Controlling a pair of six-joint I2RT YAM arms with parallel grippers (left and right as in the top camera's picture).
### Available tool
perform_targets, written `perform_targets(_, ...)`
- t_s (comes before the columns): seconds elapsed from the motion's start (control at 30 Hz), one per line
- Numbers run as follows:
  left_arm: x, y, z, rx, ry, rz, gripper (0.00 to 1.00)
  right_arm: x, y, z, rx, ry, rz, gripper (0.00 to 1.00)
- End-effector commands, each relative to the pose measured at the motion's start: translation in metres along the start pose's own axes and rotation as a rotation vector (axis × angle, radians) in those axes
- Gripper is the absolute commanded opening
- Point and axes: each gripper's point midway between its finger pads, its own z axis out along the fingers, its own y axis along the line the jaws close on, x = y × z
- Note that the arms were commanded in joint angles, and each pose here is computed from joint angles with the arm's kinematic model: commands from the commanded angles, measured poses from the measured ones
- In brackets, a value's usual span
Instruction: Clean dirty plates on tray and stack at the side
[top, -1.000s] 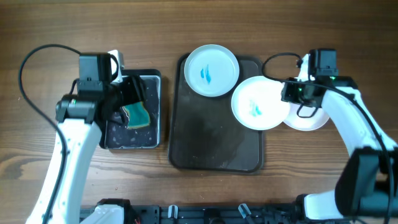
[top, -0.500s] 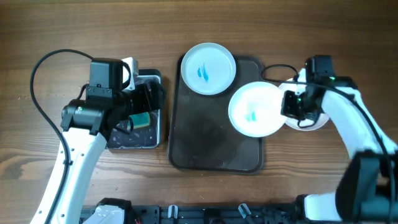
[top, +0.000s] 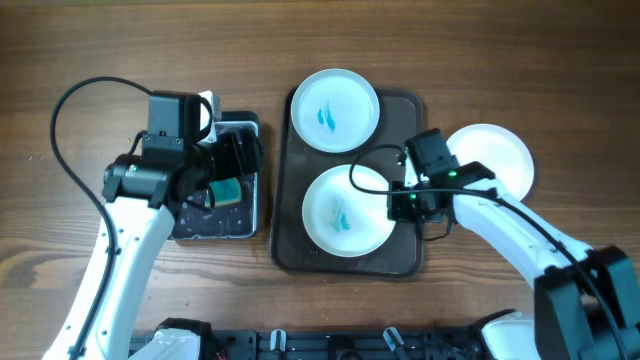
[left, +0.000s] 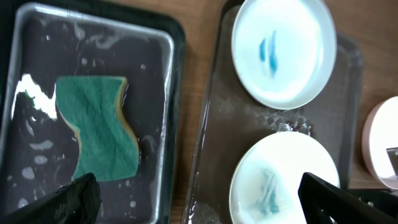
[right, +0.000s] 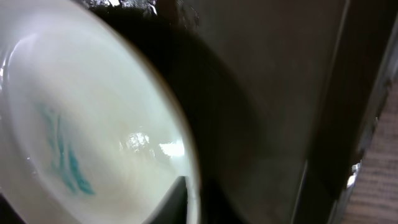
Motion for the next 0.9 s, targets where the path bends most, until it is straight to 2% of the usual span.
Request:
perform_targets(0.0, 0.011, 0.011, 0.016, -0.058, 0.073, -0.041, 0.96, -0.009, -0.011, -0.007, 0.074, -0.035, -0.001, 0.29)
perform_targets(0.07, 0.016, 0.026, 0.025, -0.142, 0.102, -0.084, 0.94, -0.018, -0.009, -0.027, 0.101, -0.057, -0.049, 0.33)
perform_targets(0.17, 0.019, 0.05, 0.039, -0.274, 0.114, -0.155, 0.85, -0.032, 0.004, -0.064, 0.091, -0.122, -0.103, 0.34)
perform_targets(0.3, 0.035, 0.065, 0.074, -0.338, 0.224, -0.165, 0.66, -0.044, 0.024, -0.102, 0.019, -0.226, -0.138, 0.36)
perform_targets(0.37, 0.045, 0.073, 0.092, -0.369, 0.281, -0.16, 0.62, -0.042, 0.027, -0.108, 0.001, -0.237, -0.142, 0.36)
perform_targets(0.4, 0.05, 0.076, 0.102, -0.38, 0.307, -0.162, 0.57, -0.042, 0.027, -0.108, 0.0, -0.238, -0.136, 0.36)
perform_targets(0.43, 0.058, 0.082, 0.115, -0.396, 0.349, -0.154, 0.45, -0.041, 0.026, -0.108, 0.0, -0.233, -0.116, 0.37)
perform_targets(0.53, 0.076, 0.093, 0.134, -0.429, 0.432, -0.144, 0.34, -0.037, 0.025, -0.107, 0.003, -0.217, -0.114, 0.37)
perform_targets(0.6, 0.076, 0.093, 0.139, -0.415, 0.438, -0.118, 0.04, -0.037, 0.025, -0.107, 0.003, -0.216, -0.114, 0.38)
perform_targets(0.77, 0.058, 0.078, 0.123, -0.366, 0.395, -0.099, 0.05, -0.037, 0.025, -0.107, 0.003, -0.216, -0.114, 0.38)
perform_targets(0.8, 0.052, 0.074, 0.116, -0.355, 0.378, -0.099, 0.09, -0.037, 0.025, -0.107, 0.003, -0.216, -0.114, 0.38)
perform_targets(0.83, 0.045, 0.071, 0.107, -0.346, 0.355, -0.097, 0.18, -0.037, 0.025, -0.107, 0.003, -0.216, -0.114, 0.38)
perform_targets(0.87, 0.039, 0.067, 0.098, -0.336, 0.329, -0.096, 0.34, -0.037, 0.025, -0.107, 0.003, -0.216, -0.113, 0.38)
